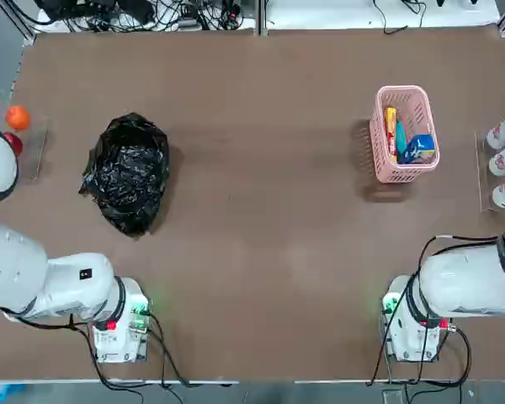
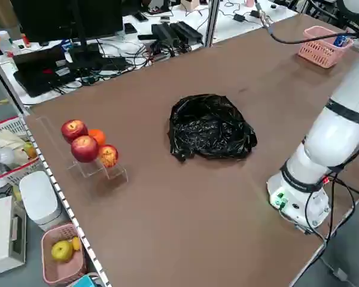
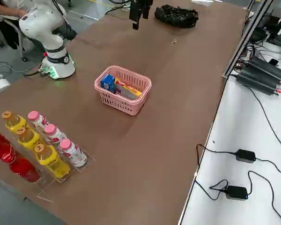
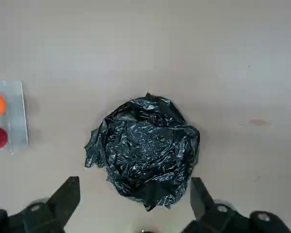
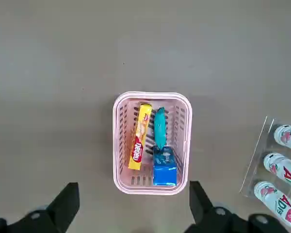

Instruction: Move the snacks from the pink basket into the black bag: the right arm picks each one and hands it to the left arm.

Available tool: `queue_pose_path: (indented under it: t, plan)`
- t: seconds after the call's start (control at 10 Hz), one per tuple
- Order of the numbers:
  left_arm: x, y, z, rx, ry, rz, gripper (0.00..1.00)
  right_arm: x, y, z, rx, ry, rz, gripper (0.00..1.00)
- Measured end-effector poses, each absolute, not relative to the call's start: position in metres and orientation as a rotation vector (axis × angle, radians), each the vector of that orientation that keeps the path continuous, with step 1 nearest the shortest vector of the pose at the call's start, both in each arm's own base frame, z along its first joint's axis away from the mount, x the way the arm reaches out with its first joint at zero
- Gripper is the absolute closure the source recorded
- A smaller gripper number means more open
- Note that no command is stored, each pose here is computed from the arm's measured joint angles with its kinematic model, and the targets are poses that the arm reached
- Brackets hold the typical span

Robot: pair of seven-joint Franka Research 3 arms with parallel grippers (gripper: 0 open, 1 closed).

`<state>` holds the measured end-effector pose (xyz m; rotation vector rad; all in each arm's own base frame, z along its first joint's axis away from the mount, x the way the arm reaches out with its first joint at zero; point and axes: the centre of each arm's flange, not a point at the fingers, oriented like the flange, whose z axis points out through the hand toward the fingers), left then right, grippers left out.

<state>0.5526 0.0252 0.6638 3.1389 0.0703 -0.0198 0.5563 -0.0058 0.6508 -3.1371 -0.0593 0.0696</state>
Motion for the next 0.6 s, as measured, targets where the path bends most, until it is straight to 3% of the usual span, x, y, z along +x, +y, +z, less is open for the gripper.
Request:
queue_pose_path:
  t: [0.6]
  plan:
    - [0.552, 0.027, 0.663, 3.138, 0.074, -0.031, 0.00, 0.565, -0.006, 0.626, -3.137, -0.059, 0.074, 0.00]
